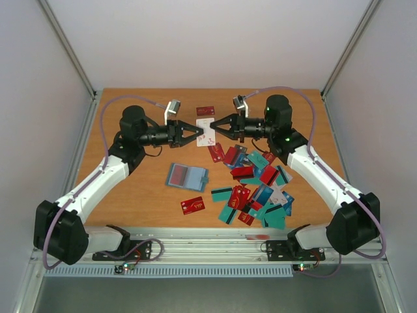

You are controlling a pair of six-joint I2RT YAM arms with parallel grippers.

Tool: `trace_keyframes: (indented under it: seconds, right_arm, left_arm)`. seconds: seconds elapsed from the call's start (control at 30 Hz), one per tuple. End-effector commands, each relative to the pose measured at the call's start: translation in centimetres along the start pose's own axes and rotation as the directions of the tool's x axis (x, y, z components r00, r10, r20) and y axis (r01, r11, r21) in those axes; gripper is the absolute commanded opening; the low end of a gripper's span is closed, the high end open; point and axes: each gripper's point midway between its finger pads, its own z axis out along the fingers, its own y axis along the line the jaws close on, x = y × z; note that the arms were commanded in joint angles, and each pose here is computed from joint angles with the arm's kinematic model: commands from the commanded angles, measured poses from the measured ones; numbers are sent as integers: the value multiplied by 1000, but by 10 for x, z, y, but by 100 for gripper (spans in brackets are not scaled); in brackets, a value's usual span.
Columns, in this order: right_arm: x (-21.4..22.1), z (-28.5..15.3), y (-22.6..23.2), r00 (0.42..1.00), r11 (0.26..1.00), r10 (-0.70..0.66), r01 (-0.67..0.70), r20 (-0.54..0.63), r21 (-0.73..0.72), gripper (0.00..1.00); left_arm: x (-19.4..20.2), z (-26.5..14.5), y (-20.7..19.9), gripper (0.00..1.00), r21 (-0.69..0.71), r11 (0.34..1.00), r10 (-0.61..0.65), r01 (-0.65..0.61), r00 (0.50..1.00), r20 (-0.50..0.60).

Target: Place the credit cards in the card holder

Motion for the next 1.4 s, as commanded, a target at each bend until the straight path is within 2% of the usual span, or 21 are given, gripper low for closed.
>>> trace_keyframes:
  seconds: [0.0,0.1,0.23,0.27,0.33,0.37,0.4,0.53,0.63,0.73,0.97,1.13,1.23,1.37]
  right_arm:
    - [-2,2,20,999,997,-41,40,-20,-62,1]
    - [-1,2,20,999,996,-44,42,-24,-73,1]
    - [0,3,18,999,996,-42,40,-26,-74,4]
    - [1,3,16,999,997,-42,40,-30,-64,10]
    - [3,2,7,999,999,-36,36,-33,-15,30]
    - [7,1,-5,999,999,-18,20,-37,31,36]
    - [11,0,-16,999,997,-6,9,-42,75,37]
    - [33,0,-70,995,975,59,-38,-86,219,36]
    - [61,4,-103,985,943,77,-23,-153,331,36]
    - [97,11,-139,964,894,117,2,-238,448,35]
    - [160,46,-192,898,833,197,59,-394,550,34]
    - [181,72,-221,851,799,250,87,-462,594,31]
    - [183,80,-235,844,790,279,69,-458,609,31]
    - [179,86,-246,833,777,288,85,-471,624,31]
  left_arm:
    - [2,-3,-14,16,52,997,59,-58,998,-10]
    - [3,-3,-13,1,46,998,51,-51,999,-11]
    - [4,-4,-6,0,14,1000,22,-22,1000,-10]
    - [4,-4,-1,0,-8,1000,5,-5,1000,-8]
    - [4,-7,10,0,-84,996,-28,29,1000,13]
    - [3,-11,23,0,-158,987,-23,28,999,36]
    - [4,-16,32,0,-220,975,-13,23,999,47]
    - [14,-44,74,0,-450,893,-5,34,998,65]
    - [26,-63,108,0,-577,816,-22,45,999,48]
    - [36,-78,131,0,-654,755,-29,46,999,37]
    - [53,-105,155,0,-767,641,-21,25,1000,15]
    - [56,-110,154,0,-775,631,31,-41,999,-28]
    - [56,-113,155,0,-784,618,50,-56,998,-31]
    - [61,-112,149,0,-770,635,43,-55,998,-36]
